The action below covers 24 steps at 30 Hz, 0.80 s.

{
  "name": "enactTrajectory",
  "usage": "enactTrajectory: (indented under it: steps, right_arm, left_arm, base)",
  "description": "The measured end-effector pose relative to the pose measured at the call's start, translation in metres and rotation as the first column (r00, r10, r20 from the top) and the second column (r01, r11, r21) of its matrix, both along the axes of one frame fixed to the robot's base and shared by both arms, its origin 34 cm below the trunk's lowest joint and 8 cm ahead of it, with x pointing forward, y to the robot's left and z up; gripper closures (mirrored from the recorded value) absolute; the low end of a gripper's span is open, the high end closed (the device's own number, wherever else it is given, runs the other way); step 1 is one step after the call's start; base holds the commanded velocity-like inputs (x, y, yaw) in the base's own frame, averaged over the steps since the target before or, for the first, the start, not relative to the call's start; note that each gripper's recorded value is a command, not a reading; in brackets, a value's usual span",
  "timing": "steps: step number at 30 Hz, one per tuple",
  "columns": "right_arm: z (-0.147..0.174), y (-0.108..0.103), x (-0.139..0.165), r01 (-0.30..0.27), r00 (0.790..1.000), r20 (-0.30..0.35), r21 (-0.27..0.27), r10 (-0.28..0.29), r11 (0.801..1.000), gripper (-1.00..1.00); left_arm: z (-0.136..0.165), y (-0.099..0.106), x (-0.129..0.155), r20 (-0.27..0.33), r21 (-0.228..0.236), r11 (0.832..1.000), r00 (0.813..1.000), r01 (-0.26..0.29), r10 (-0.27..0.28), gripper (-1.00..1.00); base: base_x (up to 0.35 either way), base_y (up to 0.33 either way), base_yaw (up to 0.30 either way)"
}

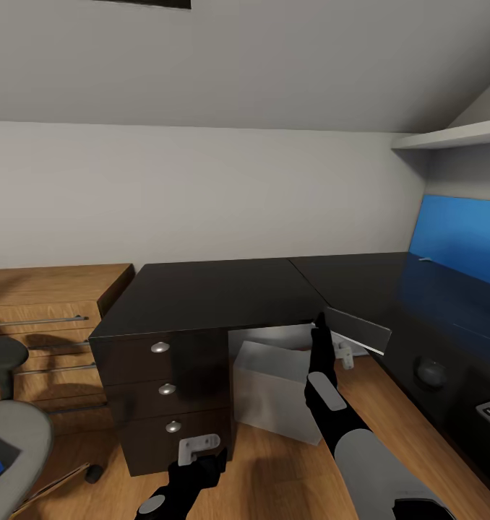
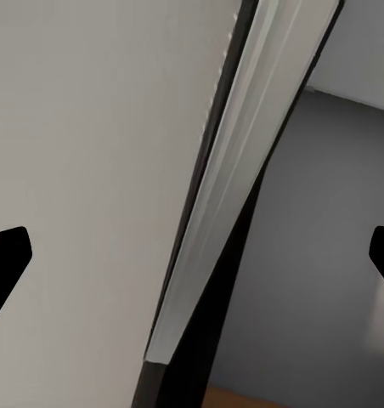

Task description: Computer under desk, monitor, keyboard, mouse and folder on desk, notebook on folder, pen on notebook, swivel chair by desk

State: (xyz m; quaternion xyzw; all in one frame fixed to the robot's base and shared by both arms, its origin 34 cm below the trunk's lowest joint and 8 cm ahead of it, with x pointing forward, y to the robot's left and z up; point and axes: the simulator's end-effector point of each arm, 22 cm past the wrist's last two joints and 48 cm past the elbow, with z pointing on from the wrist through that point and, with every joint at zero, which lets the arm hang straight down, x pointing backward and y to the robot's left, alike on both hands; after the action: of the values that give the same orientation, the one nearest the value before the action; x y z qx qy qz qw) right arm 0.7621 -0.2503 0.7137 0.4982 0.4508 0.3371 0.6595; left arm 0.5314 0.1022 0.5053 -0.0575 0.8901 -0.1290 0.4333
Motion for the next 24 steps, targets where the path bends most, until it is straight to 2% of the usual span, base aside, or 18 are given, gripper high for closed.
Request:
enactTrajectory:
  steps: [24]
  right_arm:
    - [0.0017,-0.0001,0.0001,0.001,1.0,0.004,0.0,-0.001,1.0,-1.0]
  left_arm:
    - [0.0,0.0,0.0,0.0,0.0,1.0,1.0,0.0,0.0,-1.0]
  base:
    - [0.0,0.0,0.0]
